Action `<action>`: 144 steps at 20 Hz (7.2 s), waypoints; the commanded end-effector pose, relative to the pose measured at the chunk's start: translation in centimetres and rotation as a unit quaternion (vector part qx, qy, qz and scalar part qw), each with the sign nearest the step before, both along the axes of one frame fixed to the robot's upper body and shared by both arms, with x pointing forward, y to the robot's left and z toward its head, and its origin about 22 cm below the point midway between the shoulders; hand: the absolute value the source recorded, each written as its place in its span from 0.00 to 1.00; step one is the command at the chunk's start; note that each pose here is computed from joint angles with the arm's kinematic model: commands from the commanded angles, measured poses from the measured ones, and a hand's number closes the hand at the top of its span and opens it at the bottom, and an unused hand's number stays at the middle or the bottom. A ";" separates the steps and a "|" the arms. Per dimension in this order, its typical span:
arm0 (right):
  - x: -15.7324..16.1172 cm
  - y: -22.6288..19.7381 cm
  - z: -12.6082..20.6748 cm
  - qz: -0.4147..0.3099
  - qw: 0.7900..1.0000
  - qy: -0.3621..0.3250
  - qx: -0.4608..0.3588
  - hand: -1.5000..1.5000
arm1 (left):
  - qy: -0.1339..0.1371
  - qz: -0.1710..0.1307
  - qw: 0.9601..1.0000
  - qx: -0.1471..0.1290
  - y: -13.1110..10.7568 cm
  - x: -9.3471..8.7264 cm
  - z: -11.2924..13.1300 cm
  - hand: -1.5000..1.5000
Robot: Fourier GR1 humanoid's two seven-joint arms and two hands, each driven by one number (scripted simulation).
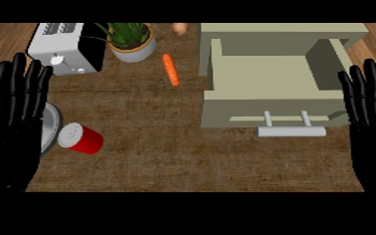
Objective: Pick up the can, place it into the drawer and close the drawer
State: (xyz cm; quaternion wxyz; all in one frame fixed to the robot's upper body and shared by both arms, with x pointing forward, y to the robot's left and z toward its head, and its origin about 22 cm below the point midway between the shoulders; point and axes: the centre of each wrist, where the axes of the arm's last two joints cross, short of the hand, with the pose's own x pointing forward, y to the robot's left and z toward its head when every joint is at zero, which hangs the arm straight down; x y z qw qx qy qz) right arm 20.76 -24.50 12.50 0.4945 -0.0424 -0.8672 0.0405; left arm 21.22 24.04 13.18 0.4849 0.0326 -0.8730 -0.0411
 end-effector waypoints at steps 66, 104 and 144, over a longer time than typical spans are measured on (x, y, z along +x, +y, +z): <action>-2.9 -4.5 -5.1 -0.054 0.988 0.146 0.022 0.00 | 0.259 -0.186 0.946 0.058 16.0 2.2 -16.1 0.00; -4.7 -5.5 -4.8 -0.049 0.988 0.145 0.007 0.00 | 0.290 -0.169 0.941 0.046 16.0 3.4 -21.2 0.00; -7.6 -6.9 -3.3 -0.064 0.987 0.142 0.032 0.00 | 0.241 0.050 0.963 -0.108 5.5 10.1 -20.5 1.00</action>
